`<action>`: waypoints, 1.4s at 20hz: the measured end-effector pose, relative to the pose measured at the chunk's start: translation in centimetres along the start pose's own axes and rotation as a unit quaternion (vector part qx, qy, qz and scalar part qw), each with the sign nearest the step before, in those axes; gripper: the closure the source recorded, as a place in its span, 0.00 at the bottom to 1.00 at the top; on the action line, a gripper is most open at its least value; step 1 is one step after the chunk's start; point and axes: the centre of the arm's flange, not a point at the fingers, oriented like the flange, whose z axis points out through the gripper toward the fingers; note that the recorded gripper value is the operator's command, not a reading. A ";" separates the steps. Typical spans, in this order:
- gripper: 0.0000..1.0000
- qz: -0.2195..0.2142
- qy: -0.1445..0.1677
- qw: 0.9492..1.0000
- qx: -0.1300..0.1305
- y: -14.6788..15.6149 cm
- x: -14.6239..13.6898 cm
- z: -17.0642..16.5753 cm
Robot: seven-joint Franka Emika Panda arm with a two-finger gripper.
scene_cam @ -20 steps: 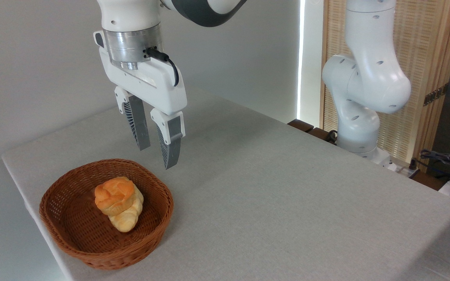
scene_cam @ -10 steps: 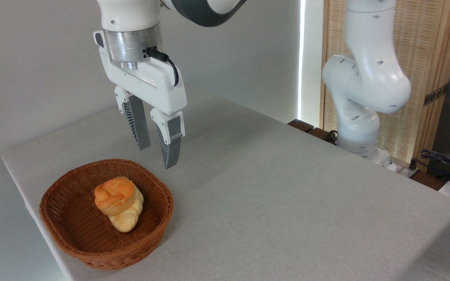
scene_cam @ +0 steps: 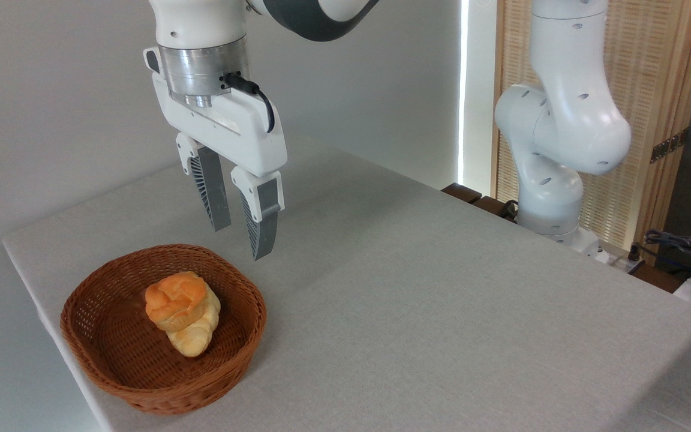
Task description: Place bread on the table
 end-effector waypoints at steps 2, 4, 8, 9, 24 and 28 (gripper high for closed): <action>0.00 0.000 0.000 1.000 0.000 0.0 0.0 0.0; 0.00 0.001 -0.002 1.000 -0.001 0.1 0.1 0.1; 0.00 0.005 -0.007 1.000 -0.011 0.5 0.9 1.4; 0.00 0.007 -0.005 1.000 -0.014 0.6 1.3 1.9; 0.00 0.035 0.066 0.997 0.013 1.4 9.3 11.9; 0.44 0.038 0.065 0.997 0.012 1.5 9.3 12.0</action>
